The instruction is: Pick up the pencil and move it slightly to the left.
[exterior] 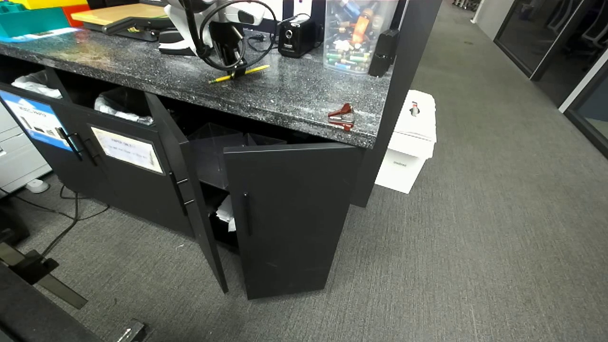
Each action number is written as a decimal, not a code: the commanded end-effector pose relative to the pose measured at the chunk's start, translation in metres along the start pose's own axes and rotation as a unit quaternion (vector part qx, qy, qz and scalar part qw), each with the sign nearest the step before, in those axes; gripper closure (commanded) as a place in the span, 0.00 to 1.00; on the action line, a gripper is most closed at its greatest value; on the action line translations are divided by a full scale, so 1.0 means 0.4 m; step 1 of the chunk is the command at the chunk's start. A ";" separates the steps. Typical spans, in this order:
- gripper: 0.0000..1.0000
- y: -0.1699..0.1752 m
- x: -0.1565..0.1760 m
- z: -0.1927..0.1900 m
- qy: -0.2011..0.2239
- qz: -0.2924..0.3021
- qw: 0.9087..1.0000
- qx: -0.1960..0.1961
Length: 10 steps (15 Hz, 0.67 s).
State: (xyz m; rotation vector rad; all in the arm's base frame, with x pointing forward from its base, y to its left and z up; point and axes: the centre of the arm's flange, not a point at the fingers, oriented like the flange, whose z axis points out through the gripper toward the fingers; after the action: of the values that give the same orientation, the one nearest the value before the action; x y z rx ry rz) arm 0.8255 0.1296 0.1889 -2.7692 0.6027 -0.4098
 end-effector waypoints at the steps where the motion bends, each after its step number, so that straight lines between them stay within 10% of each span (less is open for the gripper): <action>1: 0.60 -0.083 0.147 0.082 0.012 -0.006 1.000 0.003; 10: 0.01 -0.180 0.088 -0.245 -0.068 0.147 0.986 -0.030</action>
State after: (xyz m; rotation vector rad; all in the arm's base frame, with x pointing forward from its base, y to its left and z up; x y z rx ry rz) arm 0.8205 0.1477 0.2433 -2.7105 0.8034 -0.2428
